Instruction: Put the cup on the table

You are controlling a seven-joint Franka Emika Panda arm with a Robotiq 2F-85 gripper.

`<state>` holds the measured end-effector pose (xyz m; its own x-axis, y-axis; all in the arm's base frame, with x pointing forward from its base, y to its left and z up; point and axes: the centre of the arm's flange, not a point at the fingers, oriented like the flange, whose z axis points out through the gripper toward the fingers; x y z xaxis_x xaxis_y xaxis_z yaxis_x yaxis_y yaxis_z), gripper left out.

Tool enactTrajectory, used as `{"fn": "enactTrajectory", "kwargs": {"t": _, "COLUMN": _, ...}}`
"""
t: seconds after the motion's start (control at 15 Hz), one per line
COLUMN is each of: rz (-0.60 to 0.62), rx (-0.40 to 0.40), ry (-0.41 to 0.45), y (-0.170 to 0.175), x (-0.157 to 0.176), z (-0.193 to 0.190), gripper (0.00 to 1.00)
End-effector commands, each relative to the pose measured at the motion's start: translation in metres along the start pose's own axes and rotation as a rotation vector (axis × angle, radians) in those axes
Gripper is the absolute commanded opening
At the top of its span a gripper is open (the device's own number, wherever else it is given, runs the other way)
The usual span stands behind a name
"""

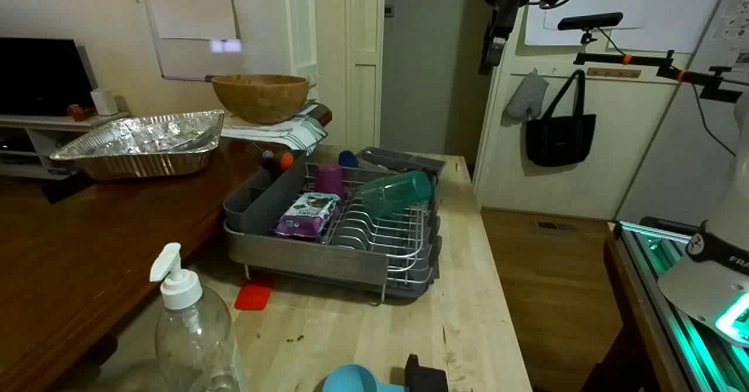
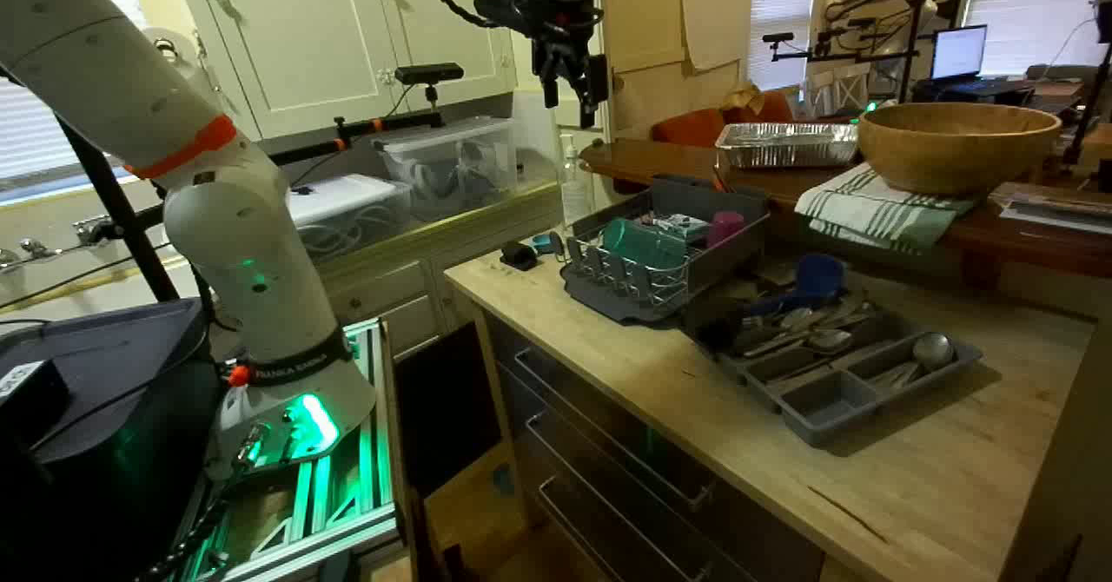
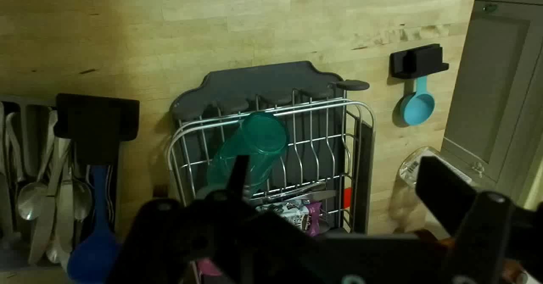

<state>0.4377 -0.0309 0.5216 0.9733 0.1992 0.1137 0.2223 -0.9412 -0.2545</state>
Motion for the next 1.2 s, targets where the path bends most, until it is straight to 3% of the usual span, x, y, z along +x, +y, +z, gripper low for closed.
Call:
{"fn": "enactTrajectory", "kwargs": {"t": 0.0, "rz": 0.0, "rx": 0.0, "ry": 0.0, "y": 0.0, "x": 0.0, "z": 0.0, "gripper": 1.0}}
{"fn": "enactTrajectory", "kwargs": {"t": 0.67, "rz": -0.001, "rx": -0.016, "ry": 0.003, "y": -0.002, "x": -0.001, "z": 0.0, "gripper": 1.0}}
{"fn": "enactTrajectory", "kwargs": {"t": 0.93, "rz": 0.0, "rx": -0.055, "ry": 0.004, "y": -0.018, "x": 0.024, "z": 0.033, "gripper": 1.0}}
{"fn": "enactTrajectory", "kwargs": {"t": 1.13, "rz": 0.031, "rx": -0.128, "ry": 0.061, "y": -0.027, "x": 0.041, "z": 0.055, "gripper": 1.0}}
